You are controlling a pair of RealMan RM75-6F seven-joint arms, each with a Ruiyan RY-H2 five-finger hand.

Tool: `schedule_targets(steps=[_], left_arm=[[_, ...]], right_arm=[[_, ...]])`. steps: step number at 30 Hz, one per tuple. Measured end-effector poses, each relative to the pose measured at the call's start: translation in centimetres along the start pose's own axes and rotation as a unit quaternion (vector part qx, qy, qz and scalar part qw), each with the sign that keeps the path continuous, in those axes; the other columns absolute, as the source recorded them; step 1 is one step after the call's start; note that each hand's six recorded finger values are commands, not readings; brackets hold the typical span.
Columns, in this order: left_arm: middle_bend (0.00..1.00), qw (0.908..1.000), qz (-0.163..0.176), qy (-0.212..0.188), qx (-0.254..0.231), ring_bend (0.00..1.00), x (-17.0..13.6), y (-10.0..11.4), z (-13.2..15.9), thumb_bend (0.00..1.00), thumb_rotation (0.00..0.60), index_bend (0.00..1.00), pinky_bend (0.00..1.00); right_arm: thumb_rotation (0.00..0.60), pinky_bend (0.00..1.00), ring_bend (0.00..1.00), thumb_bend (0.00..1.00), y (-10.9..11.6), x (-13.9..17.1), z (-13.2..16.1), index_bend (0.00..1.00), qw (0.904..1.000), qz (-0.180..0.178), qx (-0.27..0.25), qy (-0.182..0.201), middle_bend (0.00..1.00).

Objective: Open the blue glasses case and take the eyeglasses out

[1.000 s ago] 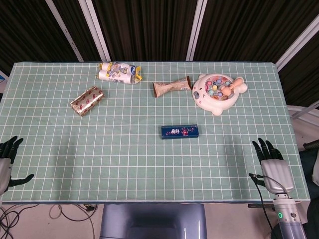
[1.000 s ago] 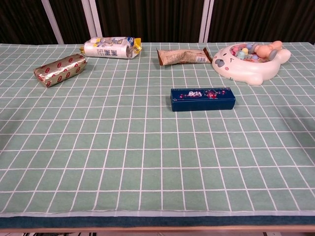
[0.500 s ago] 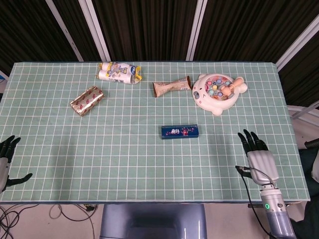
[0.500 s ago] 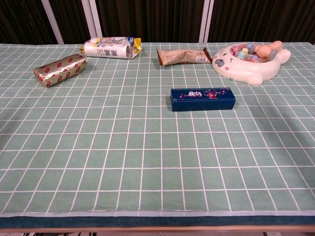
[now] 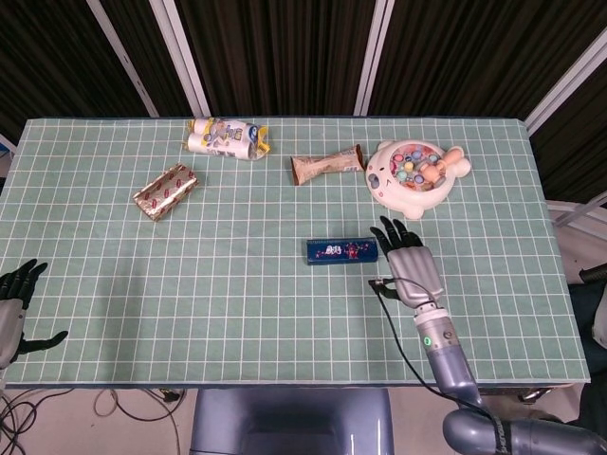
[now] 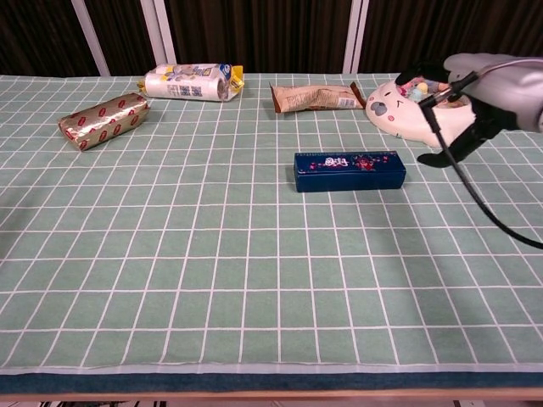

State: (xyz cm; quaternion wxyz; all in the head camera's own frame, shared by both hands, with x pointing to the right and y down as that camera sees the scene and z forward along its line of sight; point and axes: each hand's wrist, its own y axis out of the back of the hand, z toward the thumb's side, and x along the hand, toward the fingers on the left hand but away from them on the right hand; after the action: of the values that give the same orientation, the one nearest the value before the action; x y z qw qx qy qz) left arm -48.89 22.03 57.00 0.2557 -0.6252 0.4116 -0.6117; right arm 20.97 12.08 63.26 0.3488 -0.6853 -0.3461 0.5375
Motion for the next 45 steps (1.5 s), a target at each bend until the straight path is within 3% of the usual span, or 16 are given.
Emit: schedule_targets(steps=[7,21,45], left_arm=[[0.0,1.0,-0.006,0.002,-0.003,0.0,0.1,-0.1,0.0,0.06,0.6,0.0,0.0],[0.0,0.9998,-0.016,0.009,-0.009,0.0,0.4,-0.3,-0.1,0.06,0.6,0.0,0.0],[0.0,0.9996,-0.021,0.013,-0.016,0.0,0.5,-0.3,-0.2,0.06,0.6,0.0,0.0]], right_arm=[[0.6,0.2,0.0,0.34,-2.8,-3.6,3.3,0.17,0.9992,0.037,-0.008,-0.016,0.0],[0.6,0.2,0.0,0.41,-5.7,-7.1,6.2,0.24,0.9979,0.059,-0.006,-0.026,0.0],[0.6,0.2,0.0,0.48,-7.6,-8.0,8.3,0.29,0.9973,0.068,-0.015,-0.022,0.0]])
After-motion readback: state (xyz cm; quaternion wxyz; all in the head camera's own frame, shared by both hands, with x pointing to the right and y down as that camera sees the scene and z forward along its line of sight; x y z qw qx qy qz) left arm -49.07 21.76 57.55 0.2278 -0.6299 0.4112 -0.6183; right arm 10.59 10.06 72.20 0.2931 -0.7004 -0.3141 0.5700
